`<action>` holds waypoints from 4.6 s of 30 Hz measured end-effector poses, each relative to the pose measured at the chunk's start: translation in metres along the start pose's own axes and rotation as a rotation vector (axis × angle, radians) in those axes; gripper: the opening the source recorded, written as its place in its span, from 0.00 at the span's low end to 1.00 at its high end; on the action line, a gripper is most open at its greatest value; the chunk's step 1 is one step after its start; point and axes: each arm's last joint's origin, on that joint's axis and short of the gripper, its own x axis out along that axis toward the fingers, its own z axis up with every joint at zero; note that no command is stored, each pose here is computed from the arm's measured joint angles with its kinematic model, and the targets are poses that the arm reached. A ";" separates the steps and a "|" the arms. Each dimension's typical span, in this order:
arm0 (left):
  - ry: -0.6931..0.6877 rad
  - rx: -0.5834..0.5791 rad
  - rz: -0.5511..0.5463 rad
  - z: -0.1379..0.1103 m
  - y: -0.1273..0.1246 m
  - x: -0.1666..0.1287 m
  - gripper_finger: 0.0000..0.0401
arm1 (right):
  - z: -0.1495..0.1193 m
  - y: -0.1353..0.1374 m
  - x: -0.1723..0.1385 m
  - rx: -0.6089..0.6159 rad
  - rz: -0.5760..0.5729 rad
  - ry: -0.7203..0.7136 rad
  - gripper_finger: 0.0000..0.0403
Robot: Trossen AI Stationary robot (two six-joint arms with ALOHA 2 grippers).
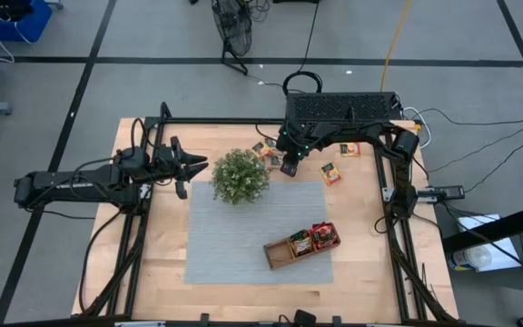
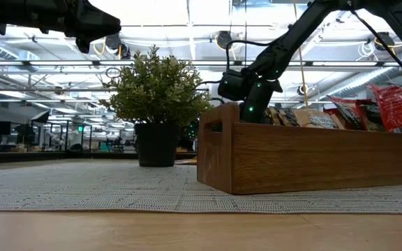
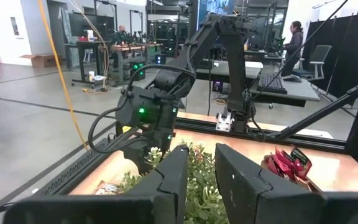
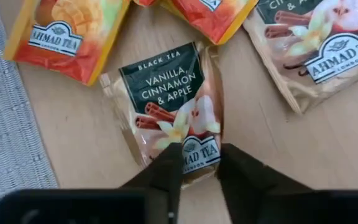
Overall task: Pick & Place Tea
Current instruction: Put the apple tea sachet into the brown organizer
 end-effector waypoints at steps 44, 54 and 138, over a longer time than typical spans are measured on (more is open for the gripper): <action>0.000 0.000 0.000 0.000 0.000 0.000 0.22 | -0.180 0.323 -0.152 -1.387 -0.598 -0.512 0.04; 0.000 0.000 0.000 0.000 0.000 0.000 0.22 | -0.200 0.345 -0.126 -1.592 -0.773 -0.459 0.03; 0.000 0.000 0.000 0.000 0.000 0.000 0.22 | -0.157 0.265 -0.115 -0.440 0.183 -0.103 0.31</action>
